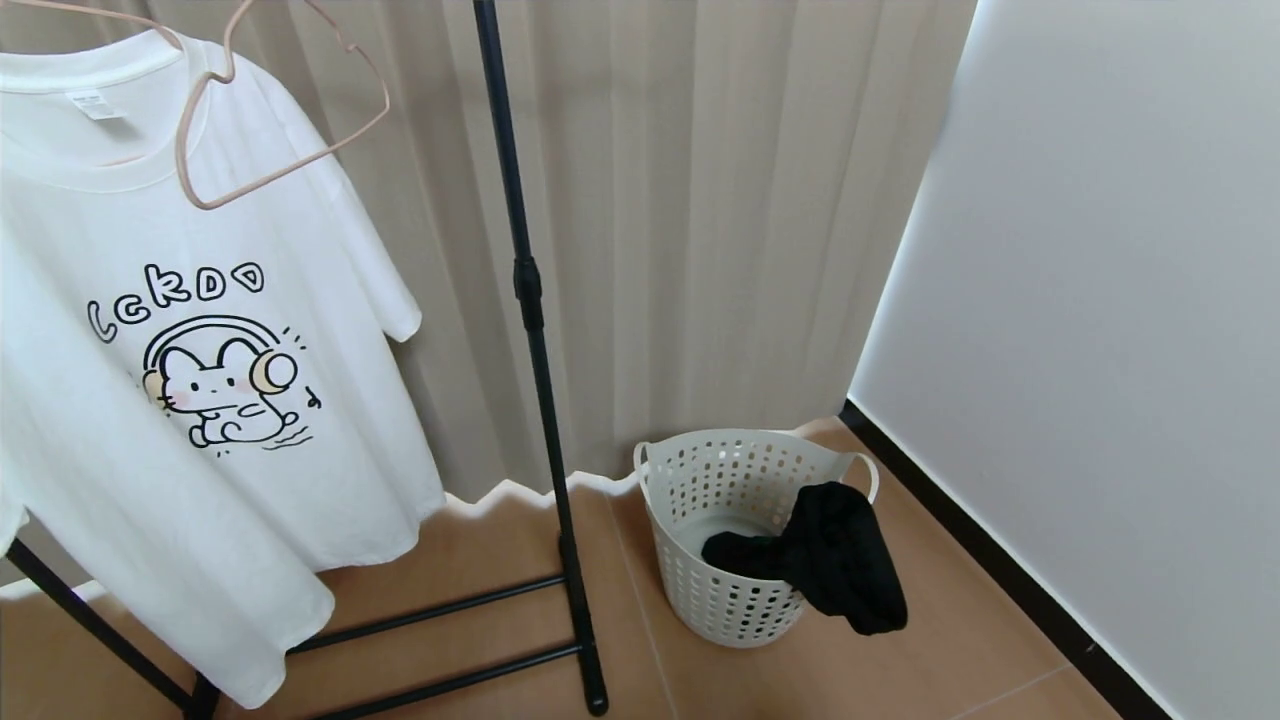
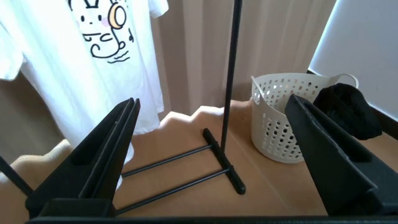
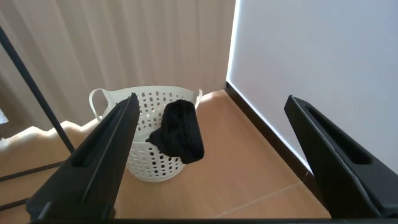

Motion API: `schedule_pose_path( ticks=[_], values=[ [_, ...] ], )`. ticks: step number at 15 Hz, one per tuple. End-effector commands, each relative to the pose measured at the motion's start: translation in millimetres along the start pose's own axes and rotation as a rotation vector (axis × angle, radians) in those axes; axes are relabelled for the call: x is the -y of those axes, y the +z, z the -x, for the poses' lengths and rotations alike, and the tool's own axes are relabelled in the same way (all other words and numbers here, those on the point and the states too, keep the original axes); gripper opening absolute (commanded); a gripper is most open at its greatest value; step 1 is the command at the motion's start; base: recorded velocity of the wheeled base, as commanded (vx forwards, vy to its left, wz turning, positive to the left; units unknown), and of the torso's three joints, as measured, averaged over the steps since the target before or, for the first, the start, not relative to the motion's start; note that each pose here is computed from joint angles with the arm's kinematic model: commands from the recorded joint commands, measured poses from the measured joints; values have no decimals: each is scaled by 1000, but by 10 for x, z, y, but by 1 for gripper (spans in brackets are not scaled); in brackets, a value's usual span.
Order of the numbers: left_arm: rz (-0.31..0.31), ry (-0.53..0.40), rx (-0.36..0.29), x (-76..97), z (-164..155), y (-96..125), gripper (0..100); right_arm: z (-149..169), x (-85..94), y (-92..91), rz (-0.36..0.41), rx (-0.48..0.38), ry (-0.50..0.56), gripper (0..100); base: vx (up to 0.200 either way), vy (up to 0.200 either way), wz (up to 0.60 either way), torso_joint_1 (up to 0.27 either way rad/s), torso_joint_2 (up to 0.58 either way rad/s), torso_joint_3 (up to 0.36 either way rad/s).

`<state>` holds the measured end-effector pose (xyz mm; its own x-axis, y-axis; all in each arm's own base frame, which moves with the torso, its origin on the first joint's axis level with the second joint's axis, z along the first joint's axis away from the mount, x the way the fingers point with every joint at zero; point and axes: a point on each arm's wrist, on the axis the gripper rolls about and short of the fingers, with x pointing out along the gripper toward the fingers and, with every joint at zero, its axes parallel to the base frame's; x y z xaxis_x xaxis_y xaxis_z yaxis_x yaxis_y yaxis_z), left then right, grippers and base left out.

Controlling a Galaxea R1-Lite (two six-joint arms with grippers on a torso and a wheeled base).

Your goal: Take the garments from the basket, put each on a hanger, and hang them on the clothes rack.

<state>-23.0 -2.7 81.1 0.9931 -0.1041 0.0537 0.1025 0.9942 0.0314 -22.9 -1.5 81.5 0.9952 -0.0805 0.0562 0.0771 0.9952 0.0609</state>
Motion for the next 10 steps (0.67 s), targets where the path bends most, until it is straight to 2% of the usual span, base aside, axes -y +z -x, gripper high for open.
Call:
schedule_pose_path(
  ticks=[1, 4, 7, 10],
  values=[
    [-1, 0, 0, 0, -1, 1, 100, -1, 0, 0, 0, -1, 1, 100, 200, 0, 0, -7, 2, -2],
    [1, 1, 0, 0, -1, 1, 100, -1, 0, 0, 0, -1, 1, 100, 200, 0, 0, 2, 6, 2],
    [1, 1, 0, 0, -1, 1, 100, -1, 0, 0, 2, -1, 1, 100, 0, 0, 0, 0, 0, 0],
    [1, 1, 0, 0, -1, 1, 100, -1, 0, 0, 0, -1, 1, 100, 0, 0, -600, -1, 5, -2]
  ],
)
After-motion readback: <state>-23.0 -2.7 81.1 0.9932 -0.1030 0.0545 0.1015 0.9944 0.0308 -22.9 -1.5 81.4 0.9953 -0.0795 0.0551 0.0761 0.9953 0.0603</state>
